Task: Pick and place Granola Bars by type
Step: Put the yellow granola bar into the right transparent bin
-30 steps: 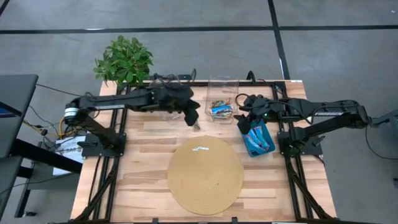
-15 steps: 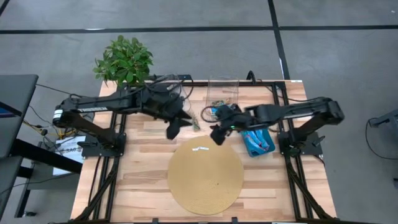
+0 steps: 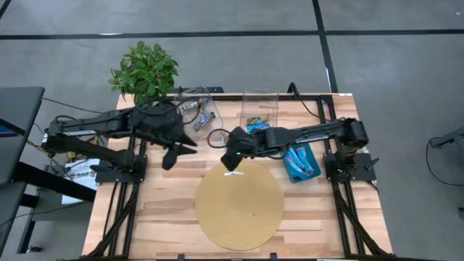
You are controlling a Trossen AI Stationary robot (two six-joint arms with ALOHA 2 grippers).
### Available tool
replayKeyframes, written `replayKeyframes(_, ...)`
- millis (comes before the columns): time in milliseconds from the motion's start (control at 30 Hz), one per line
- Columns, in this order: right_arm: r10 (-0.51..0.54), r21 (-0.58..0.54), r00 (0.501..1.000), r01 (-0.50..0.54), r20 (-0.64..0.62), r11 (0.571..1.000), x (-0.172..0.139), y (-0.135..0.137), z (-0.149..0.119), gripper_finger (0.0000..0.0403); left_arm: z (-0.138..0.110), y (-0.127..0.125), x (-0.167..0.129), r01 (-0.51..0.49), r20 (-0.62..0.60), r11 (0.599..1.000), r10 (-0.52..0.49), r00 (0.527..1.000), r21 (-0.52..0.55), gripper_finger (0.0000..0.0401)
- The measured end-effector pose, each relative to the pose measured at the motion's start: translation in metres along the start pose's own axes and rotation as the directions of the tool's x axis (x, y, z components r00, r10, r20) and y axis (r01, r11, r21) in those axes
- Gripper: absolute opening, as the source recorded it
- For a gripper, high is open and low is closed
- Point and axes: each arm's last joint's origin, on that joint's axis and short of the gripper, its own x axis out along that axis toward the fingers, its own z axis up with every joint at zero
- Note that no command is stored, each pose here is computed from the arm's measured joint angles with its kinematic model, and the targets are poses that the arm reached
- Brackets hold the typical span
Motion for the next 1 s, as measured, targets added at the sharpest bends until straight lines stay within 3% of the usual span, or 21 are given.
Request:
replayKeyframes(167, -0.068, -0.014, 0.996, 0.067, -0.062, 0.998, 0.029, 0.005, 0.005, 0.0223, -0.023, 0.0, -0.004, -0.002, -0.084, 0.999, -0.002, 0.996, -0.047, 0.0112)
replayKeyframes(467, -0.143, -0.008, 0.979, 0.143, -0.145, 0.99, 0.078, -0.001, 0.009, 0.0223, -0.045, -0.005, -0.007, 0.018, -0.135, 0.999, -0.022, 0.991, -0.034, 0.0111)
replayKeyframes(733, -0.146, 0.039, 0.967, 0.158, -0.208, 0.987, 0.108, -0.019, 0.013, 0.0223, -0.049, -0.005, -0.01, 0.015, -0.15, 0.999, -0.02, 0.989, -0.033, 0.0111)
replayKeyframes(1000, -0.137, 0.074, 0.969, 0.155, -0.205, 0.985, 0.116, -0.033, 0.023, 0.0223, -0.05, -0.005, -0.01, 0.013, -0.16, 0.999, -0.018, 0.987, -0.034, 0.0111)
